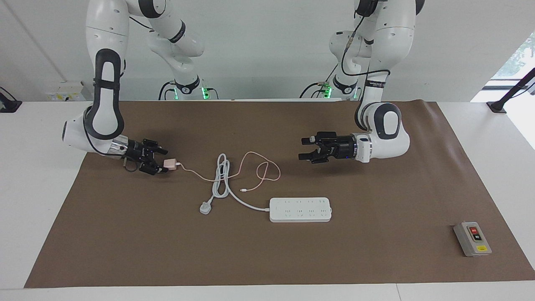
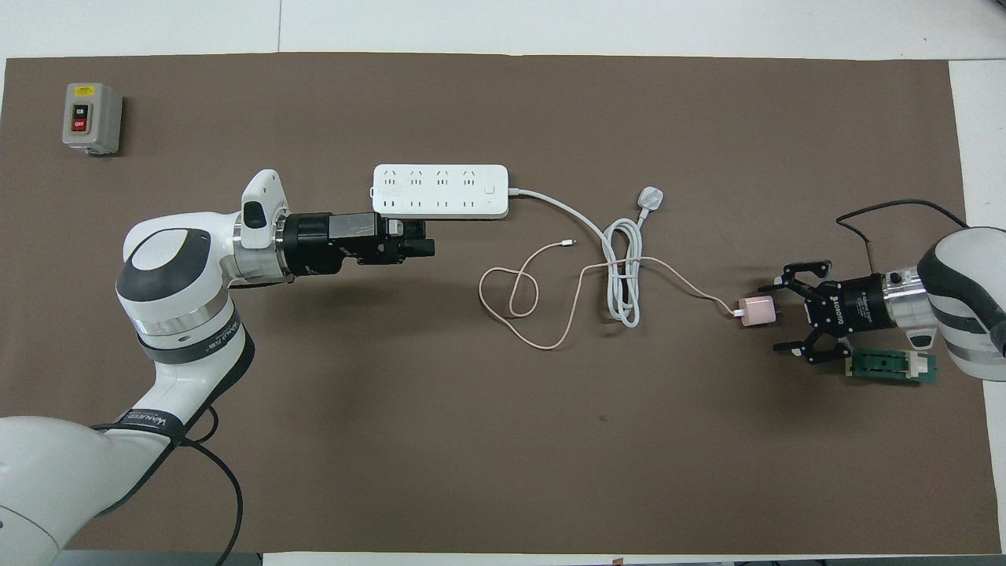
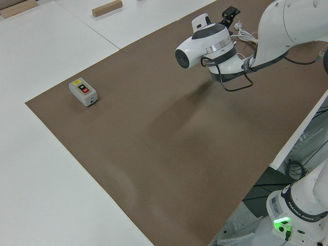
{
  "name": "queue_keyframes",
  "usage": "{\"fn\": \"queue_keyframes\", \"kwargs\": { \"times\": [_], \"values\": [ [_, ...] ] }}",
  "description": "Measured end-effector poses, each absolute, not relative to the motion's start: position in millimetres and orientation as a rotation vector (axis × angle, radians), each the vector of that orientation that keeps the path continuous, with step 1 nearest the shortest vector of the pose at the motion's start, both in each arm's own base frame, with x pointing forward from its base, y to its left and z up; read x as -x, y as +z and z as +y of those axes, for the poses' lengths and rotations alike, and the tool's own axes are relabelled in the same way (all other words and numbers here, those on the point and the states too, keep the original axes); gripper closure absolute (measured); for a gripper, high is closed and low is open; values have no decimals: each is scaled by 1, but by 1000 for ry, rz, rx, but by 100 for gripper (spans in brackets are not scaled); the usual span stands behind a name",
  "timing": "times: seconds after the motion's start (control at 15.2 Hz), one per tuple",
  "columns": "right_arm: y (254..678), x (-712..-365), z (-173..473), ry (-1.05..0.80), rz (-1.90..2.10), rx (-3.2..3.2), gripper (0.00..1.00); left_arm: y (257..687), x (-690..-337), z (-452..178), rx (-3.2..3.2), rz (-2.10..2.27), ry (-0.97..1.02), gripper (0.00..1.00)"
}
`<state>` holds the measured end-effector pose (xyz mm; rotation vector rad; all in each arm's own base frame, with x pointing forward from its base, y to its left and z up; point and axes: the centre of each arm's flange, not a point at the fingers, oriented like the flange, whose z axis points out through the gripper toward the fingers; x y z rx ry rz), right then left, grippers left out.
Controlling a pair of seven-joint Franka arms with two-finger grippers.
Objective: Plug charger into power strip
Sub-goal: 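Close the right gripper on the pink charger plug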
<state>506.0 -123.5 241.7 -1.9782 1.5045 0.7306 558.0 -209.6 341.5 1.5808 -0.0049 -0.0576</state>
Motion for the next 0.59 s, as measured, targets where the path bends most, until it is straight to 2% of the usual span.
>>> {"fn": "queue_keyframes", "kwargs": {
  "times": [0.13, 0.2, 0.26, 0.4, 0.46, 0.59],
  "values": [
    [242, -508, -124, 730, 1500, 1980, 2, 341, -558, -211, -1581, -7, -59, 0],
    [243, -508, -124, 729, 1499, 1980, 11, 341, -557, -212, -1581, -8, -60, 0],
    [243, -508, -124, 728, 1499, 1981, 25, 341, -557, -213, -1582, -9, -62, 0],
    [244, -509, -124, 727, 1498, 1981, 47, 341, -556, -215, -1586, -10, -62, 0],
    [244, -509, -124, 727, 1497, 1981, 53, 341, -556, -215, -1589, -8, -60, 0],
    [244, -510, -124, 730, 1494, 1981, 53, 340, -557, -215, -1594, -5, -56, 0]
  ]
}}
